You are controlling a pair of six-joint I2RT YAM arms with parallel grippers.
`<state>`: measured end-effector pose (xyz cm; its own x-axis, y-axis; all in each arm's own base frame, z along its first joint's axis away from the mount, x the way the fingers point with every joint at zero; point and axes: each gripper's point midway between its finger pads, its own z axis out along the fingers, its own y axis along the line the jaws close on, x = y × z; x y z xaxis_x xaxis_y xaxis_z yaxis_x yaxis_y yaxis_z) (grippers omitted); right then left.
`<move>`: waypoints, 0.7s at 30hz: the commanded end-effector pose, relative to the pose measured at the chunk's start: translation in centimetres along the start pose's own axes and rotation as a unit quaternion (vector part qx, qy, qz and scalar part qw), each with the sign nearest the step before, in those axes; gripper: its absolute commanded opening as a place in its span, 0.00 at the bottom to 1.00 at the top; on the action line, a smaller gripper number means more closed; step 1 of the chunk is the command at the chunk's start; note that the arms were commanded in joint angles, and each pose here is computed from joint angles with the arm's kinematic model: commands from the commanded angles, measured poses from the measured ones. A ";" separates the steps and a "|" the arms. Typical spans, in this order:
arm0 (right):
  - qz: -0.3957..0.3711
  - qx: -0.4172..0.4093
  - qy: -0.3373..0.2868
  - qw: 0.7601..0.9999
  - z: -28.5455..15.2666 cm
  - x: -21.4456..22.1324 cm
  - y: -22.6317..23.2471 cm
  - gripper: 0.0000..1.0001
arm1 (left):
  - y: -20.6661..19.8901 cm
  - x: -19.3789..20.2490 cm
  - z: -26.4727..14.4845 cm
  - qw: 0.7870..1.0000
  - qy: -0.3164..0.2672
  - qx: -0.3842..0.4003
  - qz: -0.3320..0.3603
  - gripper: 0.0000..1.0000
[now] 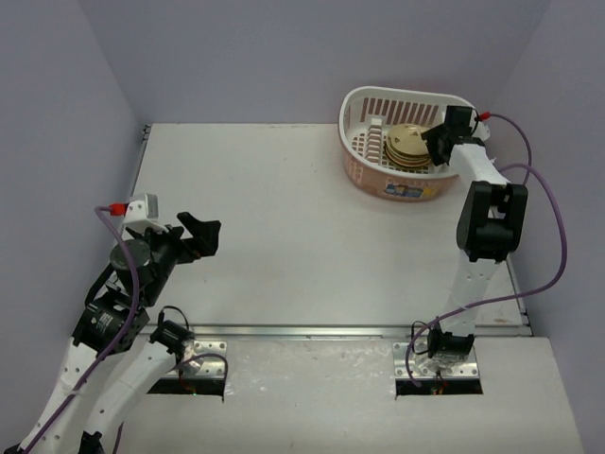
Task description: Place the plates into the plastic bin on the countertop
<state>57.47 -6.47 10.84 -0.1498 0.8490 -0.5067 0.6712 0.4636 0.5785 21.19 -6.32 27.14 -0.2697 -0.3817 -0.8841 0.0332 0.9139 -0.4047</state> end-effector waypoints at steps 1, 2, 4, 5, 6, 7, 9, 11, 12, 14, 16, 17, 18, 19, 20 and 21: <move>-0.010 -0.065 -0.031 0.997 -2.6 -3.2 5.1 0.77 | -0.6 -0.9 0.2 1.000 -0.014 0.010 0.003 1.00; -0.016 -0.072 -0.026 0.997 -3.0 -3.1 5.4 0.80 | -0.6 -0.9 0.3 1.000 -0.014 0.010 0.003 1.00; -0.024 -0.096 -0.029 0.995 -5.0 -3.9 6.9 0.90 | -0.5 -0.8 0.4 1.000 -0.011 0.006 0.004 1.00; -0.033 -0.112 -0.034 0.993 -6.6 -4.6 7.6 0.93 | -0.5 -0.8 0.5 1.000 -0.010 0.003 0.005 1.00; -0.039 -0.133 -0.044 0.989 -9.2 -5.6 8.6 0.96 | -0.4 -0.7 0.7 1.000 -0.006 -0.001 0.006 1.00; -0.048 -0.140 -0.046 0.988 -10.8 -5.8 8.6 0.98 | -0.1 -0.4 1.2 1.000 0.002 -0.012 0.010 1.00; -0.079 -0.154 -0.048 0.984 -13.9 -6.0 8.6 0.99 | 0.6 -0.5 1.9 0.999 0.010 -0.035 0.015 1.00; -0.137 -0.163 -0.043 0.976 -17.6 -5.7 7.6 0.99 | 1.4 -1.1 3.2 0.997 0.008 -0.070 0.021 1.00; -0.169 -0.167 -0.040 0.971 -19.3 -5.4 6.8 0.99 | 1.7 -1.5 3.7 0.996 0.002 -0.084 0.023 1.00; -0.273 -0.184 -0.060 0.942 -21.9 -4.7 5.2 0.99 | 1.8 -3.5 3.9 0.994 -0.014 -0.109 0.022 1.00; -0.340 -0.220 -0.062 0.912 -26.4 -1.7 1.4 0.99 | 2.7 -5.3 4.1 0.986 -0.027 -0.160 0.020 1.00; -0.370 -0.224 -0.066 0.899 -27.7 -0.8 -0.4 0.99 | 2.8 -6.6 3.9 0.984 -0.043 -0.173 0.016 1.00; -0.390 -0.225 -0.063 0.891 -28.5 0.0 -1.9 0.99 | 2.8 -7.5 3.6 0.982 -0.059 -0.176 0.020 1.00; -0.403 -0.226 -0.056 0.885 -29.3 1.0 -3.6 0.99 | 3.0 -8.3 3.2 0.981 -0.076 -0.178 0.029 1.00; -0.418 -0.226 -0.053 0.878 -30.4 1.7 -5.0 0.99 | 3.1 -8.7 2.9 0.979 -0.090 -0.177 0.037 1.00; -0.435 -0.229 -0.056 0.869 -31.9 2.0 -6.2 0.99 | 3.2 -9.1 2.6 0.978 -0.102 -0.175 0.044 1.00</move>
<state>35.37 -0.08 31.56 -0.2288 0.3641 -0.9028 0.0927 0.9313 0.3521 27.09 -3.44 28.09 -0.2906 -0.3144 -0.9037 -0.2355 0.9389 -0.2510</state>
